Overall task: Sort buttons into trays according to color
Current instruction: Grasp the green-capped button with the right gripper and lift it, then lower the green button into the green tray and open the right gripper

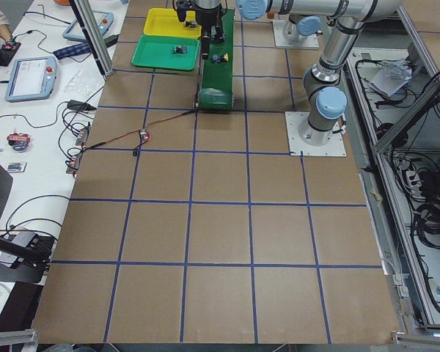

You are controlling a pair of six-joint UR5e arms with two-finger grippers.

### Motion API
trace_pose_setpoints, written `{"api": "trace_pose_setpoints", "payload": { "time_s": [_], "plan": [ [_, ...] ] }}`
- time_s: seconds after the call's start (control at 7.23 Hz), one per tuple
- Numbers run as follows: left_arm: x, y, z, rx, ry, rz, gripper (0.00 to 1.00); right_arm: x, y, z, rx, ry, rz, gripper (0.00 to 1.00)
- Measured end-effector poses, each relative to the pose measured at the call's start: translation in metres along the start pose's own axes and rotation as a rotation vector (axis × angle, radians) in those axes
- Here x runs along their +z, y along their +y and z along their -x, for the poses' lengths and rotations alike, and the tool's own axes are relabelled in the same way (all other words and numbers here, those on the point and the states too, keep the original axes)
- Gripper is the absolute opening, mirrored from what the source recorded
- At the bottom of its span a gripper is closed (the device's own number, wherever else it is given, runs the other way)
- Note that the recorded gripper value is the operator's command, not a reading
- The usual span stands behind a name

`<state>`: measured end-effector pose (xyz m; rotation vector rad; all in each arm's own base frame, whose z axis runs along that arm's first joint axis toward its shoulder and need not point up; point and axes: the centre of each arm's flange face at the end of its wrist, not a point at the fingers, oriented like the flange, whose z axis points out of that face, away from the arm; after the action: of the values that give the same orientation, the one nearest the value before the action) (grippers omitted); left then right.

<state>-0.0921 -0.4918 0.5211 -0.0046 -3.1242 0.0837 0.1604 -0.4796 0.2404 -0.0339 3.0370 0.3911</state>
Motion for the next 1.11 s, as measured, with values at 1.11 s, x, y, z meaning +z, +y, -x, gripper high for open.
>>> {"api": "trace_pose_setpoints", "payload": {
  "time_s": [1.11],
  "plan": [
    [0.000,0.001,-0.001,0.003,0.000,0.000,1.00,-0.077,-0.104,-0.002,-0.014,0.074,-0.261,0.04]
  ]
}}
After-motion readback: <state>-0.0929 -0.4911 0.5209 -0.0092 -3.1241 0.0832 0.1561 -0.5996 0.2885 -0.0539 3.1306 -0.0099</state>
